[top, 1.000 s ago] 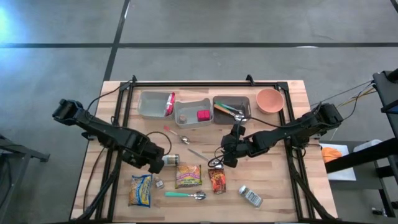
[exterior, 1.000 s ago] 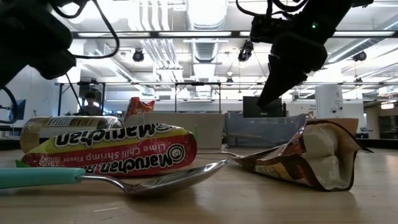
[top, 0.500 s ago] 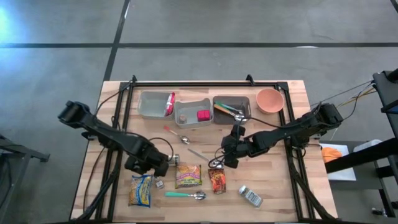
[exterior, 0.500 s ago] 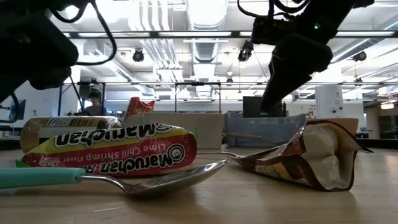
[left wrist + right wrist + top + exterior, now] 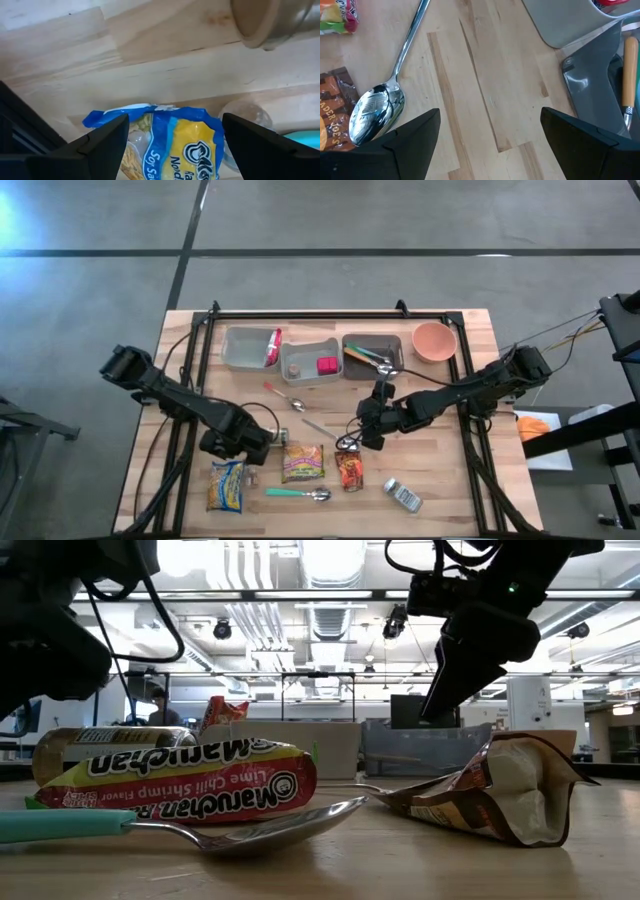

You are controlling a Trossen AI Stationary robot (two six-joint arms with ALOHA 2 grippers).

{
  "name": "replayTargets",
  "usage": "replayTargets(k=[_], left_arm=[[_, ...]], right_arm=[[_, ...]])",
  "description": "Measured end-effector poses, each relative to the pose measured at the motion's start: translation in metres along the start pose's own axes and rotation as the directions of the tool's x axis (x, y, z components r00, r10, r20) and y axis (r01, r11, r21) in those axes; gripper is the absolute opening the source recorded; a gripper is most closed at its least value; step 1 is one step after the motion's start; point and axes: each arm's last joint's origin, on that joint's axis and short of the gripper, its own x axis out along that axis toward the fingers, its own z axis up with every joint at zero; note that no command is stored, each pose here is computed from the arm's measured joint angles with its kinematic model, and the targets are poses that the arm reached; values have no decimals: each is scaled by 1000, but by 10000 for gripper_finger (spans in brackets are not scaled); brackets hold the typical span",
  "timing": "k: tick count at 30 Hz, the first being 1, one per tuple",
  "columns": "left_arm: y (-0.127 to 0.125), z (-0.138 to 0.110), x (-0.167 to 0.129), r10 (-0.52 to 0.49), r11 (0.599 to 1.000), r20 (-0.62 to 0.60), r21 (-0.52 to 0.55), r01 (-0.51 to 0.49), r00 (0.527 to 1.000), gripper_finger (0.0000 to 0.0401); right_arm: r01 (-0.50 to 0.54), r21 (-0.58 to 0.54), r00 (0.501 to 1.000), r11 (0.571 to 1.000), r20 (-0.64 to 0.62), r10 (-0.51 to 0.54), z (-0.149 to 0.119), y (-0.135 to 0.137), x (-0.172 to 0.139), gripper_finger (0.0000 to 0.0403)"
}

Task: Pick & Place Food Item
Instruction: Put the blue noodle pack into the left gray bin

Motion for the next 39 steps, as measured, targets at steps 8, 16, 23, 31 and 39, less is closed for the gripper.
replayTargets(k=[8, 16, 23, 31, 39], left_arm=[[0, 0, 0, -1, 999, -4, 32, 1, 1000, 240], [0, -1, 0, -2, 999, -30, 37, 3, 1000, 149], [-3, -2, 0, -24, 998, -61, 60, 28, 998, 134], [-2, -2, 2, -17, 991, -93, 130, 29, 996, 131], [-3, -1, 6, 2, 976, -109, 218, 23, 994, 21]], right_arm=[[0, 0, 1000, 1000, 0, 0, 0, 0, 0, 343], [0, 0, 1000, 1000, 0, 0, 0, 0, 0, 343], [1, 0, 1000, 1000, 0, -1, 0, 0, 0, 343], [1, 0, 1000, 1000, -1, -1, 0, 0, 0, 343], [1, 0, 1000, 1000, -1, -1, 0, 0, 0, 343]])
